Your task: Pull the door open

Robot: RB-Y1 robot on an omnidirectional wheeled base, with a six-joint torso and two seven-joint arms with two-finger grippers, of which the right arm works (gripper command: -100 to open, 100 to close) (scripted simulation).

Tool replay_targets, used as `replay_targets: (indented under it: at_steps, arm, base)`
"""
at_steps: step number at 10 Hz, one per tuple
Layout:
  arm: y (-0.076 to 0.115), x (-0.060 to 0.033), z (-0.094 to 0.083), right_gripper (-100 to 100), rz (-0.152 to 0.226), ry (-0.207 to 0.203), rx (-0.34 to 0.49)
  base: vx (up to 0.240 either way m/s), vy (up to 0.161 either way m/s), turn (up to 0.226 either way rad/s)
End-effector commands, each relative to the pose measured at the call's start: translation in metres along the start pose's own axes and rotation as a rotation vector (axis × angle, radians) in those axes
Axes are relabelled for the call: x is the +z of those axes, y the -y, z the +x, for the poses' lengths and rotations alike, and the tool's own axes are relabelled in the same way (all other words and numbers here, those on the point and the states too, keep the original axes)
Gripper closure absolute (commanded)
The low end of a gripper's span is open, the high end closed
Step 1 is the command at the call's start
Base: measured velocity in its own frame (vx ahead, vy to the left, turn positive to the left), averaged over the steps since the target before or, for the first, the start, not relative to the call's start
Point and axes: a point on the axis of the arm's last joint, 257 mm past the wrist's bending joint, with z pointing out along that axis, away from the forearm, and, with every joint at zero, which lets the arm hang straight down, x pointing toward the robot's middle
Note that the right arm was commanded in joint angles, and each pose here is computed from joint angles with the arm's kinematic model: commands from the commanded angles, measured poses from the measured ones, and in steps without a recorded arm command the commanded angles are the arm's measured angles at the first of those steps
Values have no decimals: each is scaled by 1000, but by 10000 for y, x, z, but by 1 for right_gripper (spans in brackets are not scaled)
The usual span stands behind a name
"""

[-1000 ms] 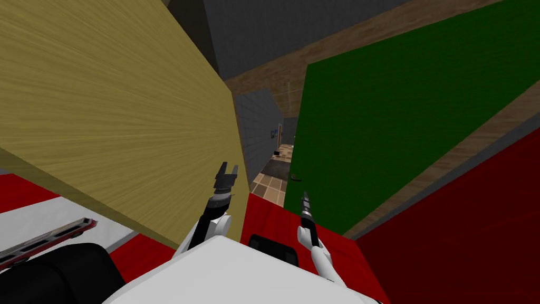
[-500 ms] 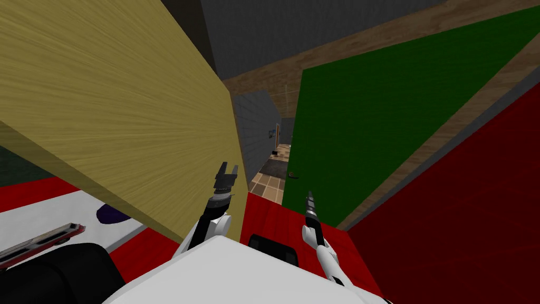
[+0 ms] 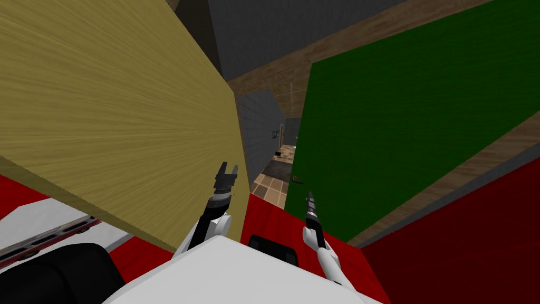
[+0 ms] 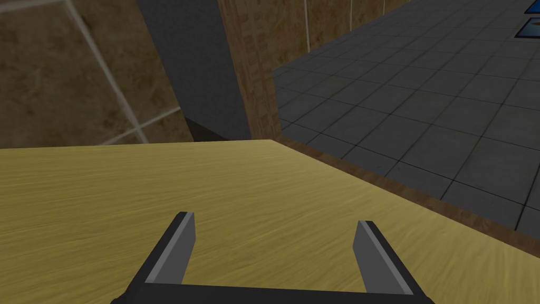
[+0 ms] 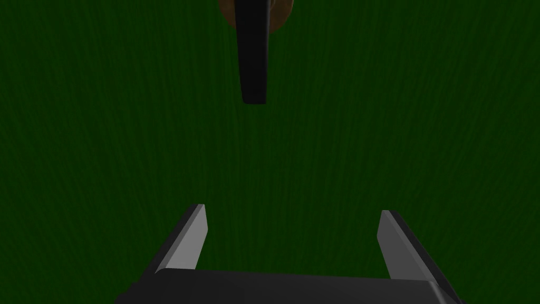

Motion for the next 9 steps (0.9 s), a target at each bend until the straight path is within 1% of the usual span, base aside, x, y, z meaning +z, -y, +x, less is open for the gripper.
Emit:
replay_targets:
  at_steps: [1, 5, 9]
  arm:
    - [43, -30, 58, -100, 12, -6, 9]
    - [114, -82, 151, -100, 33, -17, 21]
    - [163, -118, 214, -100, 48, -24, 28]
  base:
    - [179, -16, 95]
    - [180, -3, 51]
    - [180, 1, 10]
